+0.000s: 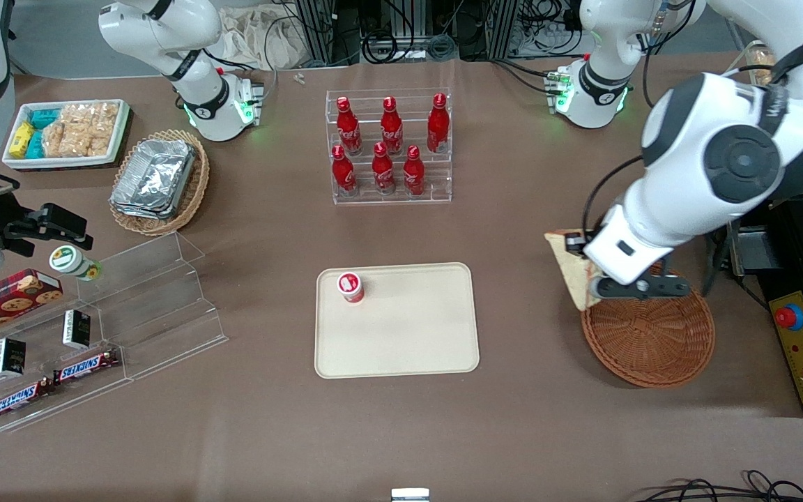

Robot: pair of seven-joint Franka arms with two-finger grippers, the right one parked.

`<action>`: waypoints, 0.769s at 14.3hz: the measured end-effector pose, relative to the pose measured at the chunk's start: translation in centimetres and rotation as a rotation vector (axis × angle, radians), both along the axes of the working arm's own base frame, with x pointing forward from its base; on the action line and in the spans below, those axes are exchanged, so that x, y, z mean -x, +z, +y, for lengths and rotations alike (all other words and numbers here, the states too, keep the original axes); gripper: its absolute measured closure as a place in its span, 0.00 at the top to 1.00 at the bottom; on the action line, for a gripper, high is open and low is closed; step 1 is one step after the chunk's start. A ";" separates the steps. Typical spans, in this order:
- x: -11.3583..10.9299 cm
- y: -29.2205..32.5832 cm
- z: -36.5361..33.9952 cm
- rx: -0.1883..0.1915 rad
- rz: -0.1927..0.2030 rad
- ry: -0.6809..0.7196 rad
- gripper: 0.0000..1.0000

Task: Place sandwich from basket to tray
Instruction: 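Lift the sandwich out of the basket with the left gripper, then carry the sandwich over the white tray and lower it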

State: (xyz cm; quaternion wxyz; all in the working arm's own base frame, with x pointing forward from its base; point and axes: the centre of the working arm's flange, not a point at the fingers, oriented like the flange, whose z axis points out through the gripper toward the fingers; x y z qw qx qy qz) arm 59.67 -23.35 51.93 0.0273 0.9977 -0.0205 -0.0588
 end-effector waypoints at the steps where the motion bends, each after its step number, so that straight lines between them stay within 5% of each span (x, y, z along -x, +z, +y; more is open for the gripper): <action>1: 0.2 -0.4 -1.4 0.006 -0.005 -0.026 0.10; 4: 0.5 -3.2 -5.5 0.019 -0.011 -0.081 0.10; 7: 1.5 -7.5 -11.0 -0.034 -0.029 -0.044 0.10; 11: 0.9 -12.0 -14.2 0.013 -0.054 -0.041 0.10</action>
